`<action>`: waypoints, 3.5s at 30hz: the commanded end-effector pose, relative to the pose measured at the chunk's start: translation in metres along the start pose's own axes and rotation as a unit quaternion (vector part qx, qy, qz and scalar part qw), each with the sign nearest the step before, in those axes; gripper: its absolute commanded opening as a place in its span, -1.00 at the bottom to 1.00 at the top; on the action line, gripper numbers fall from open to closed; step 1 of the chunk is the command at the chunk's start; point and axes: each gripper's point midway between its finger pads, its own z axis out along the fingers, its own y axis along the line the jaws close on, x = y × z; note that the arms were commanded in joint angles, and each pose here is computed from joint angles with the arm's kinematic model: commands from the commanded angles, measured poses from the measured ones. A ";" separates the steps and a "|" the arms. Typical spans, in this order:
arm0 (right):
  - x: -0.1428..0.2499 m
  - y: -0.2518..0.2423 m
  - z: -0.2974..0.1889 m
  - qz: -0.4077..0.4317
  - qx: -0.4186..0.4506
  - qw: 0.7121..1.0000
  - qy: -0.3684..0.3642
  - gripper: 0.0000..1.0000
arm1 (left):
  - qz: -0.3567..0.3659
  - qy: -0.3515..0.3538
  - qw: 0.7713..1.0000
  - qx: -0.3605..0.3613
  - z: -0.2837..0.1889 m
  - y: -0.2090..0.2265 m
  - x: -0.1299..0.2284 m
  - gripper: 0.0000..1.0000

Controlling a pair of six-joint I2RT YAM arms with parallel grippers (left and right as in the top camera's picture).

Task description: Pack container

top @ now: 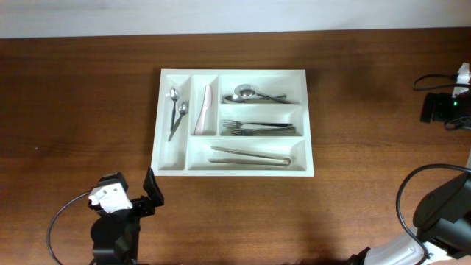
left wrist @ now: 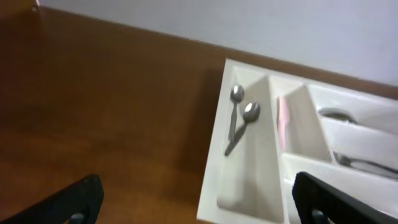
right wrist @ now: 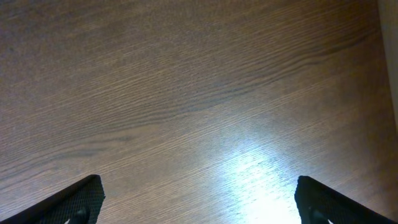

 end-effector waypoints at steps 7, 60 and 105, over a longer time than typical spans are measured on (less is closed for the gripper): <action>0.000 0.000 0.000 0.002 0.002 1.000 0.000 0.97 | -0.003 -0.032 0.999 -0.022 0.007 0.015 0.009 0.98; 0.000 0.000 0.000 0.002 0.002 1.000 0.000 0.97 | 0.084 -0.053 0.995 0.008 0.004 0.003 0.009 0.98; 0.000 0.000 -0.001 0.002 0.003 1.000 -0.001 0.97 | 0.084 -0.053 0.995 0.008 0.004 0.003 0.009 0.99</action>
